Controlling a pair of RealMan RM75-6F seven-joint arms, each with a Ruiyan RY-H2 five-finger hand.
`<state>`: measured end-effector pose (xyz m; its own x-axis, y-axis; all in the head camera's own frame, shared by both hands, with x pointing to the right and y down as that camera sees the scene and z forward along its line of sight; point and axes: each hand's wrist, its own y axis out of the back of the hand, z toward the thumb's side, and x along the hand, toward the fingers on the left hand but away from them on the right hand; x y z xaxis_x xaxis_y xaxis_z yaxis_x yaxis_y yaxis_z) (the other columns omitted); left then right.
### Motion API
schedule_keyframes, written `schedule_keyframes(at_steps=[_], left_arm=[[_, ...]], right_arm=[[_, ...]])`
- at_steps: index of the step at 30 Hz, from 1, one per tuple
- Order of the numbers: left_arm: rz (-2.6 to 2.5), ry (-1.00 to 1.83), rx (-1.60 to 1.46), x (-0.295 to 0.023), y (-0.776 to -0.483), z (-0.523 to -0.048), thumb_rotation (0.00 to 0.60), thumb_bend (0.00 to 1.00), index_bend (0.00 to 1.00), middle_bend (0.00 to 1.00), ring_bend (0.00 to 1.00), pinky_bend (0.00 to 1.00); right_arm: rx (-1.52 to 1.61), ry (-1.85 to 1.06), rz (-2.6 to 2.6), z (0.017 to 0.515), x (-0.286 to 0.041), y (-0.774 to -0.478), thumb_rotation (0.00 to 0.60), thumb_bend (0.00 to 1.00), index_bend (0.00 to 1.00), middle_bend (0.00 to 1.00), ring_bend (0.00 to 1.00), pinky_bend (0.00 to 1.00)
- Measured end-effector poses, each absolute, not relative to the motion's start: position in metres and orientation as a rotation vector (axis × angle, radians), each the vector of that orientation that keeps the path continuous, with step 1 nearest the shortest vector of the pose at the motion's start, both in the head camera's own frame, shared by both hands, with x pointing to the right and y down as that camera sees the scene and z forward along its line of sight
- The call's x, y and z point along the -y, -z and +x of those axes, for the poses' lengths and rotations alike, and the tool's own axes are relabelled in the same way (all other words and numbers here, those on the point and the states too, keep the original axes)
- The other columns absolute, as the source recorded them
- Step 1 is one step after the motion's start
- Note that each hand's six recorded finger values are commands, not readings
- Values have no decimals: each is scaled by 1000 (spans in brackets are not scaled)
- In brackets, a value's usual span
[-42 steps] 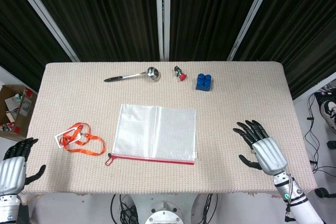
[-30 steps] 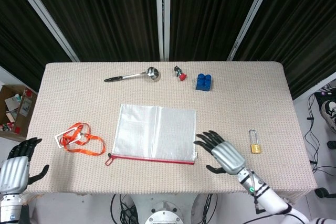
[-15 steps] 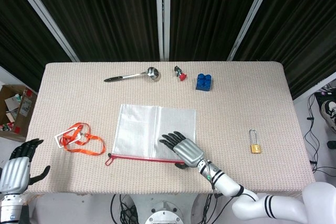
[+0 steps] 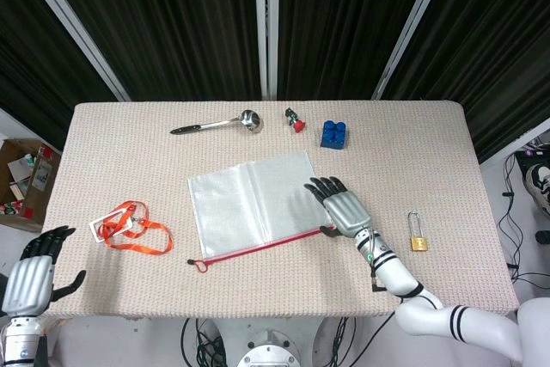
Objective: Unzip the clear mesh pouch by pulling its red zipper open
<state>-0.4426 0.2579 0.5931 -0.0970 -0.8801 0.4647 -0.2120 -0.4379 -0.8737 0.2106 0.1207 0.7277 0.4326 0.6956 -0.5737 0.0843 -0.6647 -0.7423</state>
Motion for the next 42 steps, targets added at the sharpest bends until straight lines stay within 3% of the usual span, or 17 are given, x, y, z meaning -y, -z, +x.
schedule_keyframes(at_steps=[8,12,18,29,42], left_arm=[[-1634,1582,-1216,-261,-593,-444,600,238,178,137,113,154],[-1637,1582,-1229,-265,-593,-445,600,239,177,137,112,154],[-1643,1574,-1244,-271,-593,-446,600,239,178,137,112,154],[-1670,1568,-1265,-279,-600,-449,600,238,178,137,112,154],[-1693,1580,-1284,-284,-609,-454,600,238,177,137,112,154]], right_arm=[[486,-924,-2177,144,-129,-672,600,155,147,55,0,0],[307,-821,-2188,101,-138,-663,600,176,178,59,0,0],[125,-774,-2196,41,-148,-668,600,223,202,58,0,0],[-44,-877,-2207,-37,-169,-704,600,461,221,58,0,0],[-139,-898,-2168,-66,-188,-722,600,477,269,59,0,0]])
